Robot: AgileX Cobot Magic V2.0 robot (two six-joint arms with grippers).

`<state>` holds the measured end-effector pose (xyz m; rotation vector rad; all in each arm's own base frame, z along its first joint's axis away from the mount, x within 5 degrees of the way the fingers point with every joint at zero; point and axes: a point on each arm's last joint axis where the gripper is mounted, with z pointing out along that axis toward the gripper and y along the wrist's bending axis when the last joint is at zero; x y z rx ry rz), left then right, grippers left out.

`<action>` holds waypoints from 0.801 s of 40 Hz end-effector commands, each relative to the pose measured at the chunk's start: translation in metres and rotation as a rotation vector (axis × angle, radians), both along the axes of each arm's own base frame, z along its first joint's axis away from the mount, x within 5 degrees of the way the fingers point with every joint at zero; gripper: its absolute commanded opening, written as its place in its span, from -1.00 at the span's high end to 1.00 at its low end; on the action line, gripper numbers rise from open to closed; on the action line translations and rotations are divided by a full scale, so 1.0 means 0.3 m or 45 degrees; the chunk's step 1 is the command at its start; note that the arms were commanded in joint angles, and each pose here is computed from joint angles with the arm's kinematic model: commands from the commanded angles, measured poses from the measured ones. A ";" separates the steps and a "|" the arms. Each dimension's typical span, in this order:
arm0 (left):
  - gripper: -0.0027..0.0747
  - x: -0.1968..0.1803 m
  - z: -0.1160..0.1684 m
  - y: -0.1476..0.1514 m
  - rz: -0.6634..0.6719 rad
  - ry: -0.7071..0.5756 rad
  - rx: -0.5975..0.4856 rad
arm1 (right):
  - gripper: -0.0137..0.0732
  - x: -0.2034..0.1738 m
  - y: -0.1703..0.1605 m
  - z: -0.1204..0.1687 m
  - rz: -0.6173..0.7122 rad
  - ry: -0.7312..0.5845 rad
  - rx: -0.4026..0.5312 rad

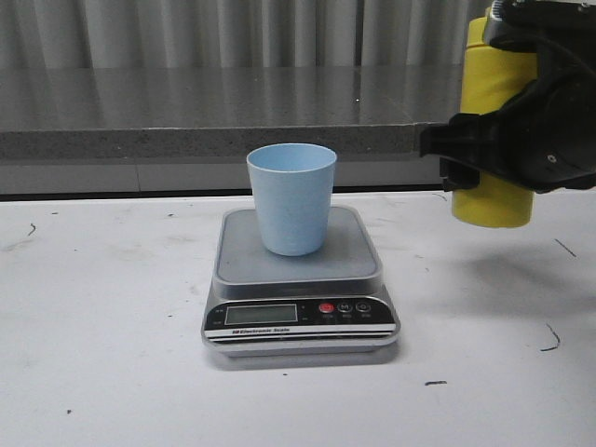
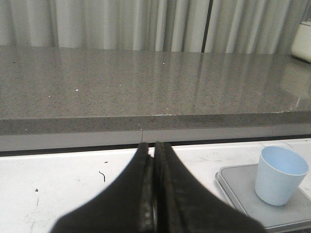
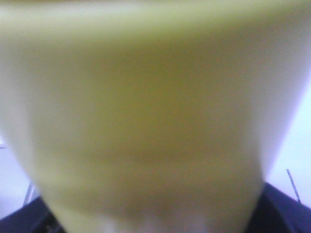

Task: Pour seasoning into cup on scale with both arms
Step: 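Lower the yellow bottle upright back onto the table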

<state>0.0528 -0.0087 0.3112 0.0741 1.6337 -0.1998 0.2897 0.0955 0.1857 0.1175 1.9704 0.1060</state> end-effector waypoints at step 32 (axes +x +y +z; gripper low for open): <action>0.98 -0.001 0.051 -0.001 -0.004 -0.123 -0.037 | 0.35 0.051 -0.015 -0.078 -0.073 -0.209 -0.139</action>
